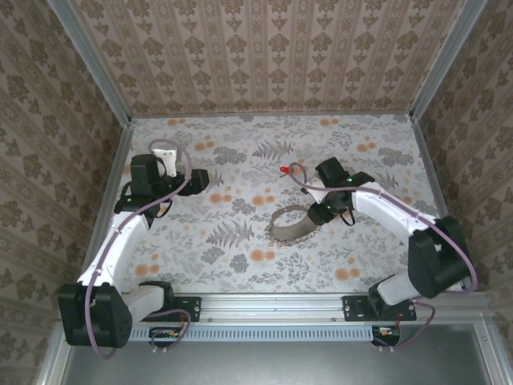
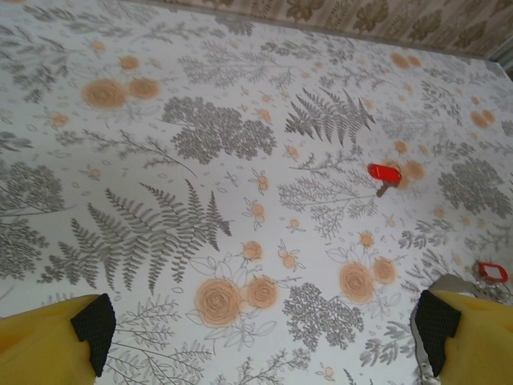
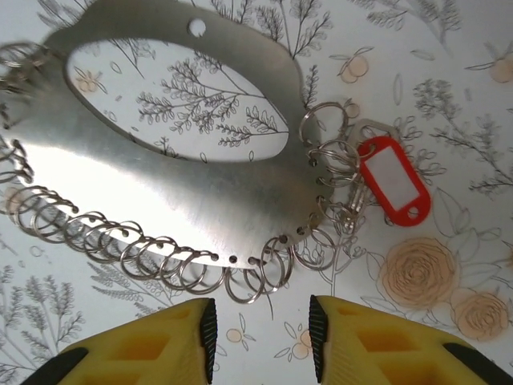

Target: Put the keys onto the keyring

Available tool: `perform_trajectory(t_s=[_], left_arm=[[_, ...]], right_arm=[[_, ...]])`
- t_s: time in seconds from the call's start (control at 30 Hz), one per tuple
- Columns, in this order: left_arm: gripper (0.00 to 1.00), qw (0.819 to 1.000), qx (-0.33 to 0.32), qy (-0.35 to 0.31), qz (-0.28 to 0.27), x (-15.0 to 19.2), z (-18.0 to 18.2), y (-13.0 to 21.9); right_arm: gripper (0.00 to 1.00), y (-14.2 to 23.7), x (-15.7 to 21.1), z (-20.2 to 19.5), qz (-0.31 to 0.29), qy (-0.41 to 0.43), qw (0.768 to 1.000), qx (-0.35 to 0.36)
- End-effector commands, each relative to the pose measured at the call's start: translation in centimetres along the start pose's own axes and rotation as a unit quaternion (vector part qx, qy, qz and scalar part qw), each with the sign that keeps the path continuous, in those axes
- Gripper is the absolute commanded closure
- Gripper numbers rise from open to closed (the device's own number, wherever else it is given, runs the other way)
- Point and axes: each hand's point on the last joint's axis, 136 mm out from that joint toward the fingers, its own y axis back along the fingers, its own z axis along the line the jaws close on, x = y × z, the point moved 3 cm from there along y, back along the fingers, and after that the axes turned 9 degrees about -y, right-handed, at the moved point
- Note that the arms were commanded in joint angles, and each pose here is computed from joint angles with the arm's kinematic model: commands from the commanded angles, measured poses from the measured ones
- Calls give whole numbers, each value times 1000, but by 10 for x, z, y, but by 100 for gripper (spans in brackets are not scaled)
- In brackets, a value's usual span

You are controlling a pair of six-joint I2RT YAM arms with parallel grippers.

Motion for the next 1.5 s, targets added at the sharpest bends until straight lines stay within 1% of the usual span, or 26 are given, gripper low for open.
perform_trajectory(t_s=[0.0, 0.2, 0.47, 0.67, 0.87, 1.0, 1.07, 1.27, 1.47], left_arm=[[0, 1000, 15, 3, 6, -6, -8, 4], [0, 1000, 2, -9, 4, -4, -6, 4], [0, 1000, -14, -18, 3, -2, -3, 4], [0, 1000, -15, -27, 5, -2, -4, 5], [0, 999, -17, -35, 4, -1, -7, 6], [0, 999, -19, -42, 5, 0, -8, 6], [0, 999, -18, -46, 7, 1, -10, 6], [0, 998, -17, -54, 10, 2, -13, 4], [0, 998, -18, -60, 11, 2, -14, 4]], right_arm=[[61, -9, 22, -1, 74, 6, 997, 18], [61, -23, 29, -4, 108, 7, 994, 34], [72, -37, 13, -4, 97, 14, 994, 39], [73, -36, 3, -6, 80, 22, 995, 55], [72, -40, -1, -11, 77, 30, 994, 71], [77, -43, -3, -13, 71, 28, 994, 78], [76, -44, -2, -13, 71, 27, 994, 76], [72, -45, 4, -12, 81, 30, 994, 72], [72, -40, 9, -10, 93, 49, 992, 65]])
